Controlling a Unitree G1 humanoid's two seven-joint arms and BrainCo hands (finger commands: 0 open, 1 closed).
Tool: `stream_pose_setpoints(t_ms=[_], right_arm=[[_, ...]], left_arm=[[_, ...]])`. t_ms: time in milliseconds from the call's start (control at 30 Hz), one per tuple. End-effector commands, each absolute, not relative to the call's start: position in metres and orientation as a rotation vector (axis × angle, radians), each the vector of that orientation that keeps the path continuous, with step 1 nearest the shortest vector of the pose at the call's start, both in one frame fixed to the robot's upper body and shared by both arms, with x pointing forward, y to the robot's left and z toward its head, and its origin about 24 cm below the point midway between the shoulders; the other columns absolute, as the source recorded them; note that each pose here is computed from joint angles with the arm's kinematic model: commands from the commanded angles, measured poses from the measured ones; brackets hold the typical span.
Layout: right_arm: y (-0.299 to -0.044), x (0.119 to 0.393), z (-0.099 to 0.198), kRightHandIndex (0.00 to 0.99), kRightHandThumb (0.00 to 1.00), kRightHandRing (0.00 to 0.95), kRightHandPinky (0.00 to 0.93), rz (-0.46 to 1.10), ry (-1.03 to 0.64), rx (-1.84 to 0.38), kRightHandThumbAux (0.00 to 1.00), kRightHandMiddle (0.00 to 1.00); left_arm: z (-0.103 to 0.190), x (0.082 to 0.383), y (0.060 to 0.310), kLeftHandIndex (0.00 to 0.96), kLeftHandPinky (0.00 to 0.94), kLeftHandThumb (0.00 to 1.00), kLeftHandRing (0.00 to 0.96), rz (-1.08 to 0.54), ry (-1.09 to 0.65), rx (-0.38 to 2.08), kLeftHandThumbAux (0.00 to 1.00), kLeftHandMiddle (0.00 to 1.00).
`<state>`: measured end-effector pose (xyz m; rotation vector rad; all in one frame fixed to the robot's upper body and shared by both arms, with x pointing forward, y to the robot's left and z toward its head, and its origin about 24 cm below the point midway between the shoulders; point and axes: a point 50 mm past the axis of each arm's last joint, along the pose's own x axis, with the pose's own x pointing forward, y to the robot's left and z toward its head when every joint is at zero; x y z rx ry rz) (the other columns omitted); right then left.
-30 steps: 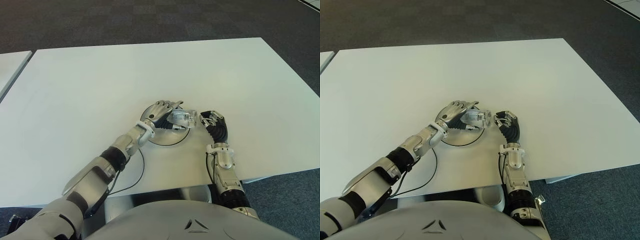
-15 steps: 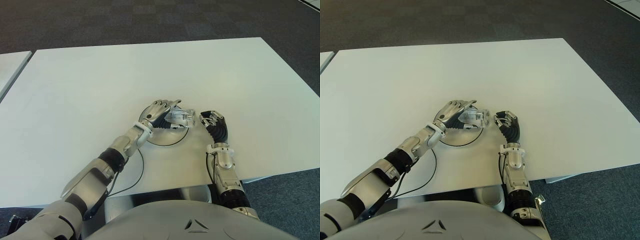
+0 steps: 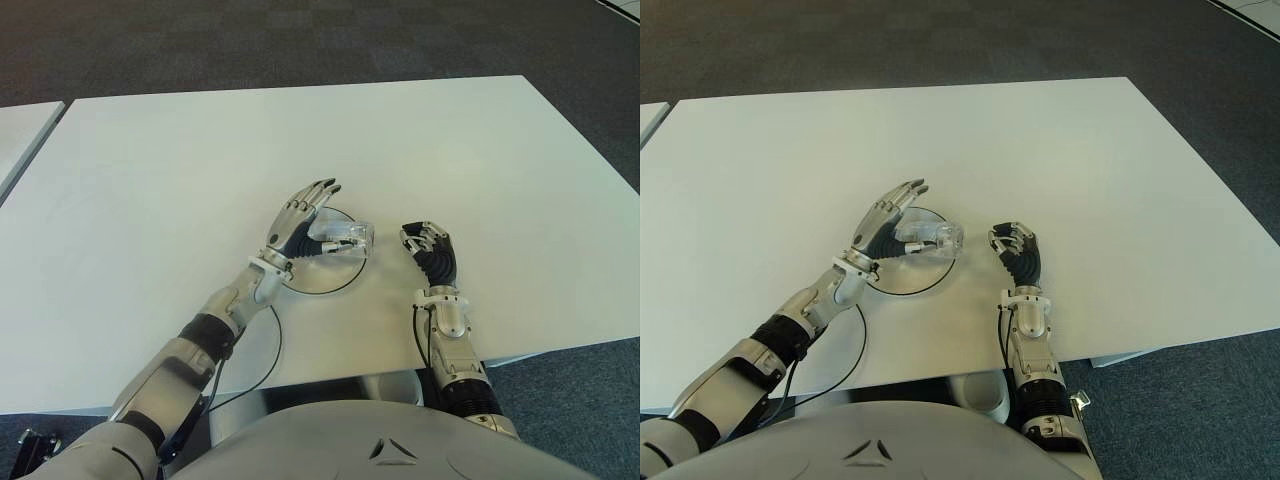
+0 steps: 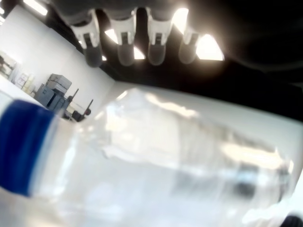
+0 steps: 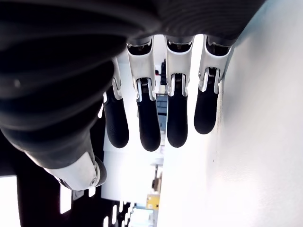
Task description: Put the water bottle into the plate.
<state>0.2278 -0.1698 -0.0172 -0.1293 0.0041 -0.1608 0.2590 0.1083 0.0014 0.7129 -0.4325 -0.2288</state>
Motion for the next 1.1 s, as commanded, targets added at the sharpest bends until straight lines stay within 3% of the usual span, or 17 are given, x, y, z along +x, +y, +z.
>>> stream_pose_setpoints(t_ms=[33,533,800,1100], right_arm=[[-0.171,0.221,-0.027,0.426,0.706,0.385,0.393,-0.166,0.066,-0.129,0.734,0.425],[-0.172,0.222,-0.027,0.426,0.706,0.382,0.393,-0.166,0.065,-0.127,0.733,0.425],[-0.171,0.222,-0.026,0.426,0.706,0.389,0.403,-0.168,0.062,-0.125,0.733,0.43],[-0.171,0.222,-0.026,0.427,0.707,0.394,0.403,-0.166,0.055,-0.121,0.733,0.433]], left_arm=[[-0.023,0.244,0.123,0.0,0.0,0.0,0.0,-0.159,-0.304,0.562,0.295,0.0],[-0.016,0.238,0.139,0.0,0.0,0.0,0.0,-0.02,-0.3,0.105,0.301,0.0],[-0.022,0.236,0.146,0.0,0.0,0.0,0.0,0.073,-0.177,-0.371,0.354,0.0],[-0.029,0.234,0.161,0.0,0.0,0.0,0.0,0.167,-0.102,-0.721,0.41,0.004]])
